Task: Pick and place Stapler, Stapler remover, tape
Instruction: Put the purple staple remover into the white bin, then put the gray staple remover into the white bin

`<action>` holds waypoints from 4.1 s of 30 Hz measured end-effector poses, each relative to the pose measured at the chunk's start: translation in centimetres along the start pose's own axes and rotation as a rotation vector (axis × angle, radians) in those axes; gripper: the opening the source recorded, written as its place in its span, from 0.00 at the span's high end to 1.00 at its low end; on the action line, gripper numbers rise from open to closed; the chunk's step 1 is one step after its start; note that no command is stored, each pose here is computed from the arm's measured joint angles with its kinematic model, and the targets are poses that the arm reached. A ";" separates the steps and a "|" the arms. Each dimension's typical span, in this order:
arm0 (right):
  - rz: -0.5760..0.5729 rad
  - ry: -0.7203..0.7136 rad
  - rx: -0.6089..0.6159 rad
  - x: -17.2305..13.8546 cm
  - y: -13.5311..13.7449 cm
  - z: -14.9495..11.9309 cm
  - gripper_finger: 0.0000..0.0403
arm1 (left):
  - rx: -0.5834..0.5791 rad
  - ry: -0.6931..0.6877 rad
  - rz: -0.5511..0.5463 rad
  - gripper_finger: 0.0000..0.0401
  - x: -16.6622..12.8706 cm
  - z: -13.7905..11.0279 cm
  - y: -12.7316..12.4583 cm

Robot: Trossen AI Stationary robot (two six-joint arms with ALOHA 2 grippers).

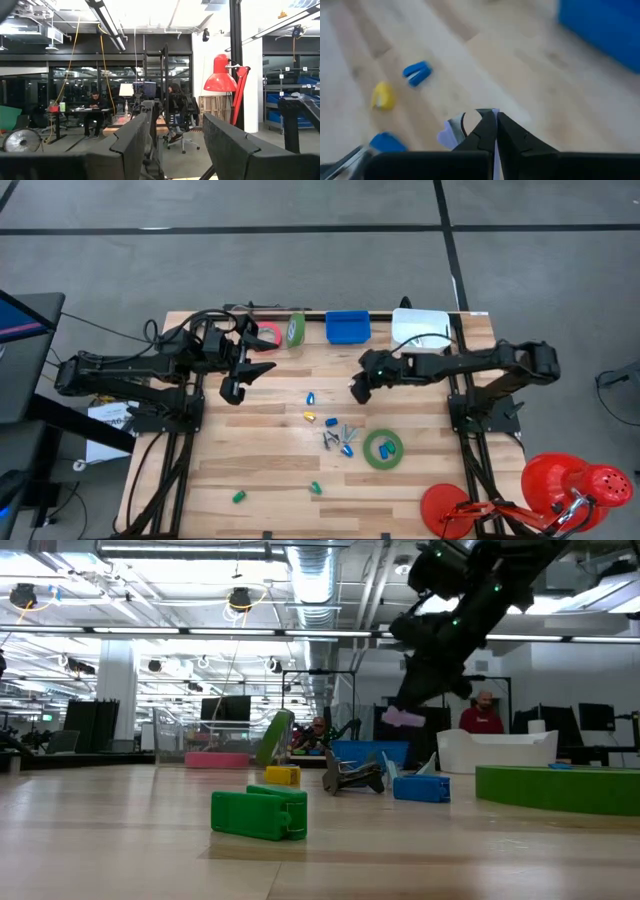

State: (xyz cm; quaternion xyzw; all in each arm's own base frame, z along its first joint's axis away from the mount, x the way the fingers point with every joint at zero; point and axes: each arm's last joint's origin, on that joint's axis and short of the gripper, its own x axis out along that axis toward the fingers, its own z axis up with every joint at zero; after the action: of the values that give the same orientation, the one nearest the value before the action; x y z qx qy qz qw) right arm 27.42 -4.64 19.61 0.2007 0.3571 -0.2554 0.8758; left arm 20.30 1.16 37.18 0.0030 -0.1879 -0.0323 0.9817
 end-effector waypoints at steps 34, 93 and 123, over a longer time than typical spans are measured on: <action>-0.742 -0.108 0.326 -7.4 -14.5 2.5 1.00 | 0.000 0.000 0.000 0.55 0.0 0.0 0.0; -0.041 -0.070 -0.030 -5.3 -3.9 1.9 0.52 | 0.000 0.000 0.005 0.55 0.0 0.0 0.0; 0.305 -0.066 -0.627 -9.3 6.6 -1.8 0.48 | 0.000 -0.001 0.004 0.55 0.0 0.0 0.0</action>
State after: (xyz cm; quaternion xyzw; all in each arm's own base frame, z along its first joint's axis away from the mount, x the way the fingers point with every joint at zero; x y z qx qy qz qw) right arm 24.68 4.40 26.30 -0.0354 0.3555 -0.0057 0.9340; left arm 20.30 1.17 37.19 0.0027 -0.1882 -0.0301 0.9817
